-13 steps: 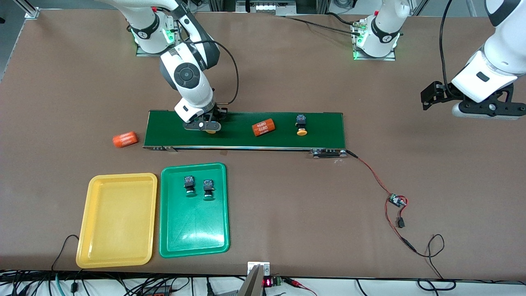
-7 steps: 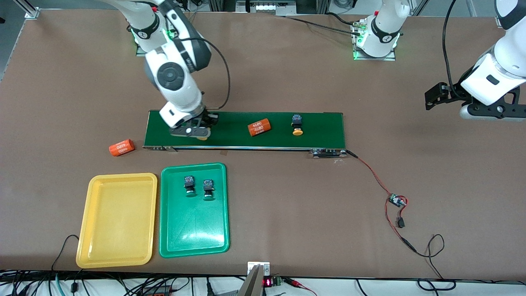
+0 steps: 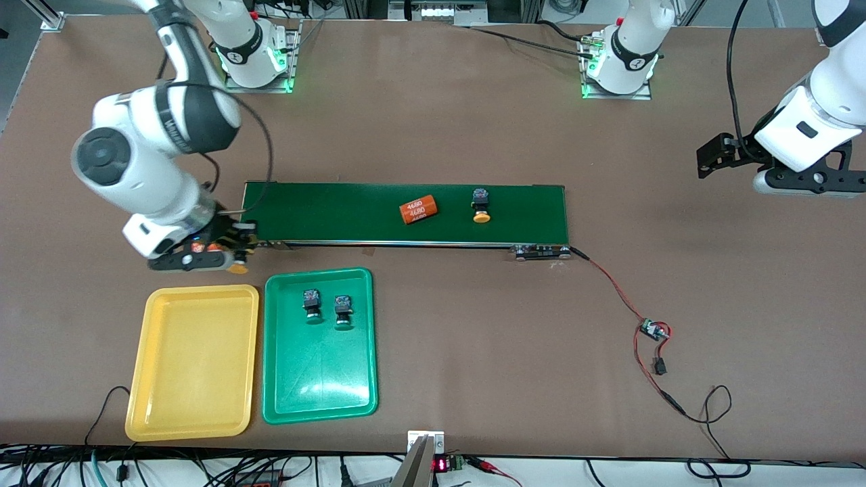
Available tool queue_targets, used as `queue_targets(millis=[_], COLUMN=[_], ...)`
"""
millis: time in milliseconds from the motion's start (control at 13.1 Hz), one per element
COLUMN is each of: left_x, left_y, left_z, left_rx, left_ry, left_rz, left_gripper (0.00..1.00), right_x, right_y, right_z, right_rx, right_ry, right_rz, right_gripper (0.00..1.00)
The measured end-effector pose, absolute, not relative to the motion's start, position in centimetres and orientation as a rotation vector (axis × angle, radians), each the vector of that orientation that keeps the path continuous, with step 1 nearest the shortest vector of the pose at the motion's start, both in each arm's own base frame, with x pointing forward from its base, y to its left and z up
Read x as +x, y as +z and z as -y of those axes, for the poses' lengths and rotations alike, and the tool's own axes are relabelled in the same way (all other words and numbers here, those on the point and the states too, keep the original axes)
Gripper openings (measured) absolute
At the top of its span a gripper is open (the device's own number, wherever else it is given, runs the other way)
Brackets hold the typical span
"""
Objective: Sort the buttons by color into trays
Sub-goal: 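Lower the yellow button into the yellow tray and open the right gripper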
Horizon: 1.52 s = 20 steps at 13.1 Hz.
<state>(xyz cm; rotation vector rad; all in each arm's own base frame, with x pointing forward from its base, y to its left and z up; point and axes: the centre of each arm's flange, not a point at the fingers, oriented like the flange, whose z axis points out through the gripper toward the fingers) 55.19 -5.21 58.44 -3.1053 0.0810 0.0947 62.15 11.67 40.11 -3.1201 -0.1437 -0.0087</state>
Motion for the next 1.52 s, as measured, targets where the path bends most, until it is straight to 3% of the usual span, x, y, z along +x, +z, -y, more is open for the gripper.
queue_targets(millis=[304, 837, 1293, 1521], left_x=[55.1, 55.1, 55.1, 55.1], left_y=[58.4, 58.5, 58.5, 58.5], left_z=[5.8, 5.9, 5.9, 5.9], left_rx=[-3.105, -3.104, -3.104, -3.104], left_ry=[0.095, 0.096, 0.097, 0.097], left_rz=[-0.098, -0.099, -0.099, -0.099], left_gripper=[1.00, 1.00, 1.00, 1.00], right_x=[64.6, 71.0, 72.2, 72.3], right_y=[39.6, 30.5, 24.2, 23.7], right_z=[-3.2, 3.5, 5.3, 5.1], right_rx=[-3.133, -3.198, -3.213, -3.216], right_ry=[-0.024, -0.150, -0.190, -0.191], right_rz=[0.307, 0.513, 0.484, 0.441], right_gripper=[0.41, 0.41, 0.41, 0.42])
